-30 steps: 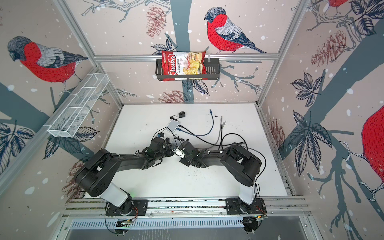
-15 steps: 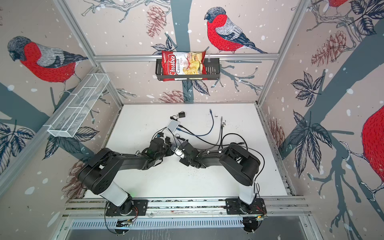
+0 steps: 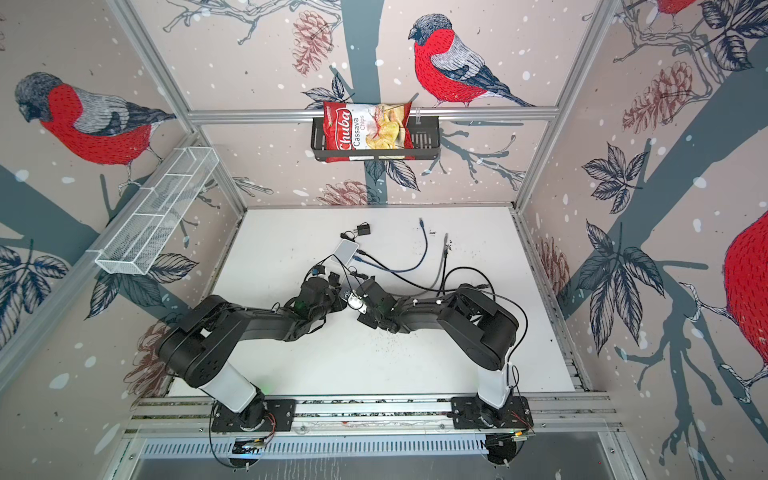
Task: Insert the plug into the switch port
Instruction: 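Align the black plug beside the green-banded plug while left gripper holds switch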
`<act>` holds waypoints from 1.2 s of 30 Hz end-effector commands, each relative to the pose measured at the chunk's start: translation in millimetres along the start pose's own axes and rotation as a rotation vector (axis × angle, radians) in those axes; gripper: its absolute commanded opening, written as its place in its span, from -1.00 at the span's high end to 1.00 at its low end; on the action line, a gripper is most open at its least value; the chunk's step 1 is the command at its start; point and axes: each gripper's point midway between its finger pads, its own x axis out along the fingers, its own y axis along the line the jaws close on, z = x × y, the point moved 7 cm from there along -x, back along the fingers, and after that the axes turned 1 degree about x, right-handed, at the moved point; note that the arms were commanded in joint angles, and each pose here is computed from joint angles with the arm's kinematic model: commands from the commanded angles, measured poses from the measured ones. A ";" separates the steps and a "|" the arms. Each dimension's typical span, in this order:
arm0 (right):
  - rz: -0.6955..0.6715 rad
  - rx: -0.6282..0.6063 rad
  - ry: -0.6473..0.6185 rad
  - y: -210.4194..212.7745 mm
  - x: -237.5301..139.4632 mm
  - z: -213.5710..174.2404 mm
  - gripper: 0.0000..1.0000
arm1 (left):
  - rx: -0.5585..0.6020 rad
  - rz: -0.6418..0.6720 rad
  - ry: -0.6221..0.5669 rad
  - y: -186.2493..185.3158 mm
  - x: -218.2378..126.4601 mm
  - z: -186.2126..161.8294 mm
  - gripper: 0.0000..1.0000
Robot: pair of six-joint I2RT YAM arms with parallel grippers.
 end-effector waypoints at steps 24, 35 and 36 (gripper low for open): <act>0.179 -0.252 -0.581 31.0 -18.4 73.8 0.99 | 0.147 -0.632 0.246 -91.0 -27.4 -35.8 0.00; 0.151 -0.237 -0.522 29.7 -12.1 69.1 0.99 | 0.189 -0.599 0.238 -93.2 -30.6 -33.6 -0.01; 0.146 -0.229 -0.497 29.6 -10.8 65.1 0.98 | 0.193 -0.579 0.236 -91.8 -30.6 -32.5 -0.02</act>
